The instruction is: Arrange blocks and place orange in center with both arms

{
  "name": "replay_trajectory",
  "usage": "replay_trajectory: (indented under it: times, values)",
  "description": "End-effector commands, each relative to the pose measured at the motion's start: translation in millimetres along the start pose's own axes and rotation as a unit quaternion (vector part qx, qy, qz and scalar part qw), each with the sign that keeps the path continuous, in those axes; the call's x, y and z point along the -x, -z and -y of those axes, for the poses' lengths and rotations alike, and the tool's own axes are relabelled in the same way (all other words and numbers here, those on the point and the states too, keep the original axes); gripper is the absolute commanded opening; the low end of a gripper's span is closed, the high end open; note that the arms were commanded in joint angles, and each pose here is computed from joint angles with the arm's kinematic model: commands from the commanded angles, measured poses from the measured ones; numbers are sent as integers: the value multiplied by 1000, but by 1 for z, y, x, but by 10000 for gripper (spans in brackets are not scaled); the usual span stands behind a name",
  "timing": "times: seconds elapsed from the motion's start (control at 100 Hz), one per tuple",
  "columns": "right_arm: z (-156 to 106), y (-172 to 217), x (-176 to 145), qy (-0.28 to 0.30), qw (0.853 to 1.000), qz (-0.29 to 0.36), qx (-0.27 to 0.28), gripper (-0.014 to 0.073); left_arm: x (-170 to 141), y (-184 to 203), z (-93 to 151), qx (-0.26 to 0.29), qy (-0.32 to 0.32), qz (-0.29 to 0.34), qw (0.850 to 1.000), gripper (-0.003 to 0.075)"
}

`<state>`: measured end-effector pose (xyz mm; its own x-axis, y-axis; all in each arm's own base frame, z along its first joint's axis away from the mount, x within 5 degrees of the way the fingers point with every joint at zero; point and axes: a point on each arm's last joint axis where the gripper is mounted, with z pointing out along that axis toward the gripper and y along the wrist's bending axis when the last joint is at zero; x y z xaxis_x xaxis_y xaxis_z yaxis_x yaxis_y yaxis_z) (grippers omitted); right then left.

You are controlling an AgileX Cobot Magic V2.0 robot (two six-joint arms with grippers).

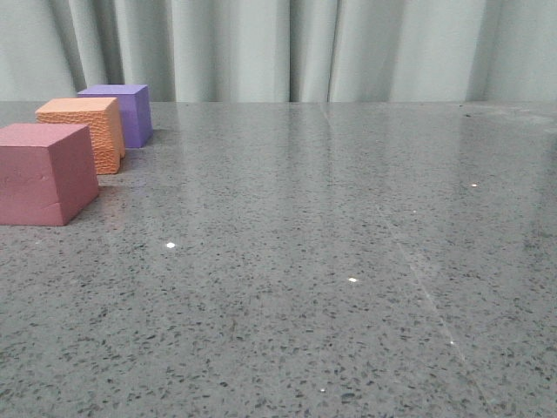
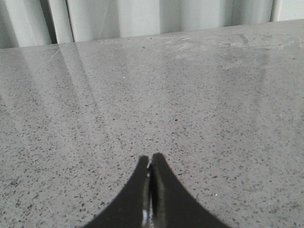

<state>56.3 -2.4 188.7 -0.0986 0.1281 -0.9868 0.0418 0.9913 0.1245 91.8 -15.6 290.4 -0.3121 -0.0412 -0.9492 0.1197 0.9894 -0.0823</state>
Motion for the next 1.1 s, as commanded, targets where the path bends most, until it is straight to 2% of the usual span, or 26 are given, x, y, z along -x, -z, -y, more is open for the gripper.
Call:
replay_trajectory:
  times: [0.0,0.73,0.96,1.09]
  values:
    - [-2,3,13,4,998,60,10,-68,13,3,4,-21,-8,36,999,-19]
    - [-2,3,13,4,998,60,10,-68,13,3,4,-20,-10,37,999,-19]
    - [-2,3,13,4,998,60,10,-68,9,2,4,-21,-69,48,996,-19]
    - [-2,3,13,4,998,60,10,-68,-1,5,2,-23,-69,47,996,-19]
